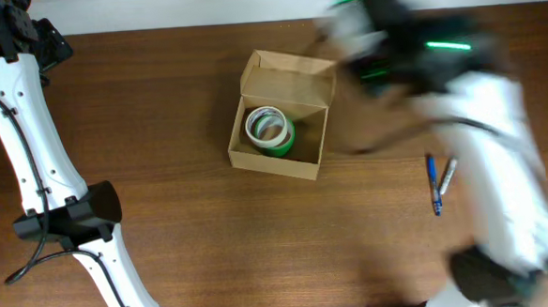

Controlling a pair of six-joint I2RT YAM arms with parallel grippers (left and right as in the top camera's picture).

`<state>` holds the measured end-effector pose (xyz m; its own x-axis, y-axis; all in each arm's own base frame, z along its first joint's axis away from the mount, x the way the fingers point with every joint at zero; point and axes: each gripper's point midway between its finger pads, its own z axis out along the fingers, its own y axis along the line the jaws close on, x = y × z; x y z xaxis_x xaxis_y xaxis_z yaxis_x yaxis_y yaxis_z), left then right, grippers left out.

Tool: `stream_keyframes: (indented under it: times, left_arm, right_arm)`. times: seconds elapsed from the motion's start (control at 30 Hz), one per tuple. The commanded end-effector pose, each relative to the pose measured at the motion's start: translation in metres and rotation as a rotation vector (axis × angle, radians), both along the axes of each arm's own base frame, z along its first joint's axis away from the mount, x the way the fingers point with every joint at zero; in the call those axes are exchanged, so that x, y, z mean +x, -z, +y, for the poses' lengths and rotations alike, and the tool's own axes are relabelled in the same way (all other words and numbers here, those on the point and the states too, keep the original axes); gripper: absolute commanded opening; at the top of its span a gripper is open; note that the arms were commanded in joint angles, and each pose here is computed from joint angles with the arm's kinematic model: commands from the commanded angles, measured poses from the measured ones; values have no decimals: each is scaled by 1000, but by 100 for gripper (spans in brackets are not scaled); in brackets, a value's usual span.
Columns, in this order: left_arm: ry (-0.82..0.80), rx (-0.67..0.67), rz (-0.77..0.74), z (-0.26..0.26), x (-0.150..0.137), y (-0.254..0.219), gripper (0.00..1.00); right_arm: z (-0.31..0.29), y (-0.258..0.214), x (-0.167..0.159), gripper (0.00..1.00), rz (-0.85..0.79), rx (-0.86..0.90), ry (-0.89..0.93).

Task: Pack container
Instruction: 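Move the right gripper to the blue pen and grasp it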

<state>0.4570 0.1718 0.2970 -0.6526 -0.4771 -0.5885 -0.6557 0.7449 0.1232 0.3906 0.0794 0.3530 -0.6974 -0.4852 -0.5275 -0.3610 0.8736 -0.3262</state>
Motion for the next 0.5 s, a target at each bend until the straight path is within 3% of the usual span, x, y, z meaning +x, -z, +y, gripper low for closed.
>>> stream_keyframes:
  times: [0.0, 0.13, 0.23, 0.37, 0.47]
  left_arm:
    - [3, 11, -18, 1, -7, -12, 100]
    - [4, 11, -18, 1, -7, -12, 100]
    - [4, 11, -18, 1, -6, -12, 100]
    - [4, 11, -18, 1, -7, -12, 100]
    - [4, 11, -18, 1, -7, -12, 100]
  right_arm:
    - [-84, -12, -26, 58, -39, 172, 210]
    - [-160, 28, -39, 58, -12, 278, 432]
    - [-189, 90, -57, 58, 155, 381, 618]
    - [-191, 169, -77, 57, 390, 436, 745]
    - [-178, 212, -82, 57, 514, 433, 734]
